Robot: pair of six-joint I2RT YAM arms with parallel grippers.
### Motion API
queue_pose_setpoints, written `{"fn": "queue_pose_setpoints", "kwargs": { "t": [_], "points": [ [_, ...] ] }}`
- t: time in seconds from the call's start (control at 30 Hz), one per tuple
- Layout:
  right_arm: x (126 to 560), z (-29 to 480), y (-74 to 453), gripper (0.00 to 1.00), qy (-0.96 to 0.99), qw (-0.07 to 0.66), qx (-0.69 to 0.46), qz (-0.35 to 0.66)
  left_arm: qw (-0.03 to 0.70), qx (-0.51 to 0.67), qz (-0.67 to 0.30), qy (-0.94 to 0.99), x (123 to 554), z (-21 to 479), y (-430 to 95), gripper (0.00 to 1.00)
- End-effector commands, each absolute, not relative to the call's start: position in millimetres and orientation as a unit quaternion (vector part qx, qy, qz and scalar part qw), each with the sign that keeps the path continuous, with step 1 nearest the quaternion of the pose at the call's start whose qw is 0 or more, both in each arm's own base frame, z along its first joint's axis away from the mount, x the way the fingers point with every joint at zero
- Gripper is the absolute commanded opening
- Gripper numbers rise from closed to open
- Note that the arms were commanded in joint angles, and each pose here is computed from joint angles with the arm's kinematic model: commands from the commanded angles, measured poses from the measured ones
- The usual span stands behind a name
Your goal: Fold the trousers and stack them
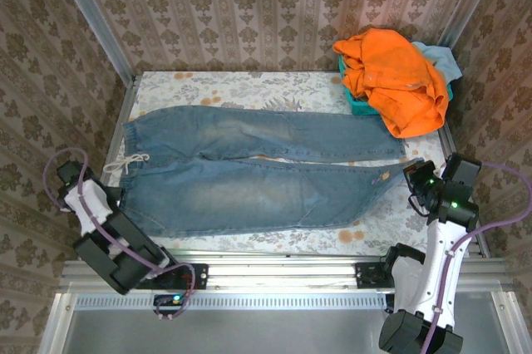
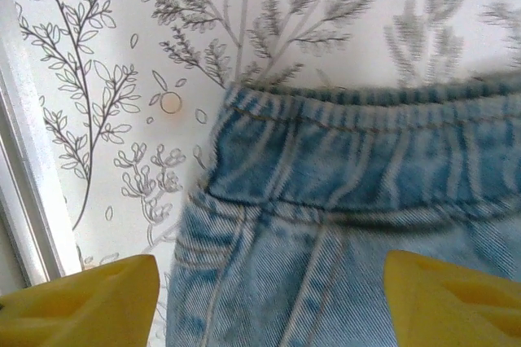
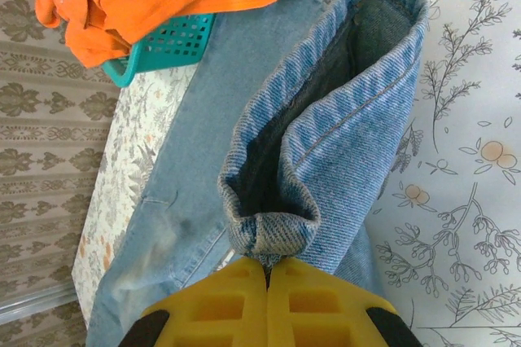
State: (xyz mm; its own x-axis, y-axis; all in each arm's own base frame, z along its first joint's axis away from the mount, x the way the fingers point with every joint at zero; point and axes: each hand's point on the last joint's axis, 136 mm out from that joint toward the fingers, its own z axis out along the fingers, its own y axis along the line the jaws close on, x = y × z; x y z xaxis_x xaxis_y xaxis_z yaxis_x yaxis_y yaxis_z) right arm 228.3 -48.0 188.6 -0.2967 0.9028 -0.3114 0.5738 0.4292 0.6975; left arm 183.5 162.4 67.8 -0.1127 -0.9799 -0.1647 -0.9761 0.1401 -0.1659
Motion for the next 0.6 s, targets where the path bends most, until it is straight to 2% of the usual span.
{"fn": "queue_pose_setpoints", "kwargs": {
  "t": [0.0,0.23,0.43,0.57],
  "points": [
    [234,191,-47,0.00,0.775,0.358,0.463,0.237,0.102,-0.657,0.004,0.747,187,53,175,0.71],
    [240,189,-44,0.00,0.780,0.354,0.457,0.241,0.091,-0.655,0.023,0.749,198,48,188,0.64],
    [243,187,-44,0.00,0.781,0.350,0.456,0.244,0.067,-0.645,0.055,0.760,184,42,186,0.71],
    [246,186,-44,0.00,0.781,0.348,0.456,0.249,0.057,-0.640,0.043,0.765,187,31,181,0.70]
  ]
}}
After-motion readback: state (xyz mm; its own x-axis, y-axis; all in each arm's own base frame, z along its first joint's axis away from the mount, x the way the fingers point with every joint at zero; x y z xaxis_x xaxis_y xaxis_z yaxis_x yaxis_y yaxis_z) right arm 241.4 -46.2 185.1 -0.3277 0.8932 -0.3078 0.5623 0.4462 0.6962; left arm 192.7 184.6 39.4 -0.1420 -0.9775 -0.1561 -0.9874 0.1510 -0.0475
